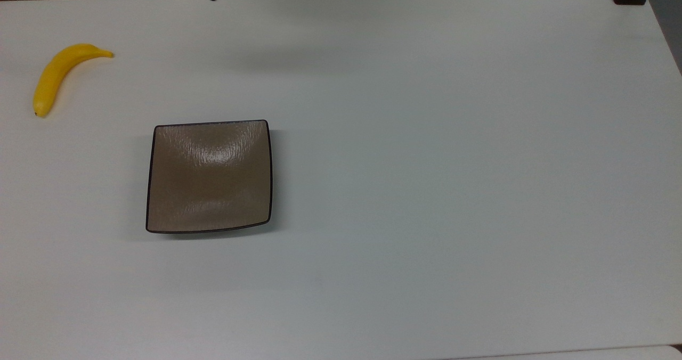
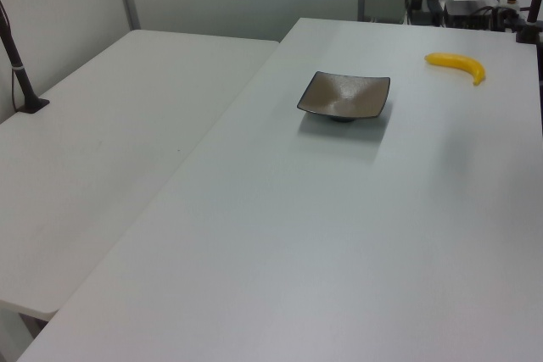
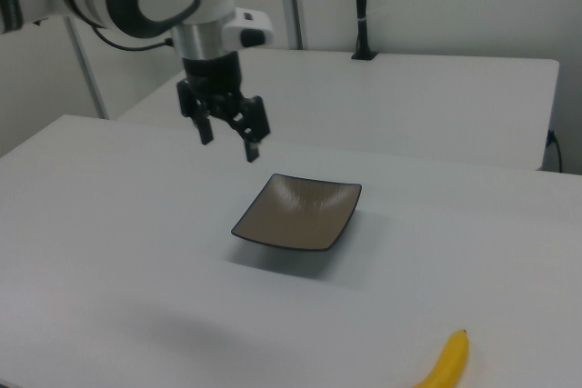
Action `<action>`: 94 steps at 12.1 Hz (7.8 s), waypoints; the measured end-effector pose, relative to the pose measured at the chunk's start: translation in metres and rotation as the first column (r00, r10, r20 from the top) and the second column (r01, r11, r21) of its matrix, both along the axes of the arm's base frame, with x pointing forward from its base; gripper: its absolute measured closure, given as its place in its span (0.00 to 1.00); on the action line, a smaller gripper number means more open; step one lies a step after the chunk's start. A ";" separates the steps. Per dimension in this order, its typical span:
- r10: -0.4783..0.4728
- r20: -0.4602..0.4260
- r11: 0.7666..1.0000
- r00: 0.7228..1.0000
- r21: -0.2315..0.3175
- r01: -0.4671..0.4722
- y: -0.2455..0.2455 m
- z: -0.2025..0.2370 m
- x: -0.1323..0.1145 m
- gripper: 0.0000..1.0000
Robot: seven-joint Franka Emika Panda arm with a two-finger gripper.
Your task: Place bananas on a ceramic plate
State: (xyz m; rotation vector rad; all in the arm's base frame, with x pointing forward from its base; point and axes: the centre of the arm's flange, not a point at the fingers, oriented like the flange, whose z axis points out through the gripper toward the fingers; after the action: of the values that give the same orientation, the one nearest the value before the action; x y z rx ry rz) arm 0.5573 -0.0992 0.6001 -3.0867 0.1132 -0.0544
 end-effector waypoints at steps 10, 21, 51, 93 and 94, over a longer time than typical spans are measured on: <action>-0.228 0.032 0.971 0.973 -0.062 0.229 -0.229 -0.074 -0.030 0.00; -0.165 -0.040 0.982 0.985 -0.097 0.161 -0.312 -0.221 -0.027 0.00; -0.111 -0.006 0.979 0.994 -0.170 0.108 -0.307 -0.206 -0.006 0.67; -0.275 0.115 0.961 0.955 0.068 0.268 -0.009 -0.188 0.151 0.00; -0.277 0.097 0.960 0.956 0.069 0.271 -0.013 -0.156 0.139 0.00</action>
State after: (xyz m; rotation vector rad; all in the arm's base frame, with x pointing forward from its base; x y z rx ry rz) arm 0.6961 -0.1123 0.4440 -2.9817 0.5287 -0.2219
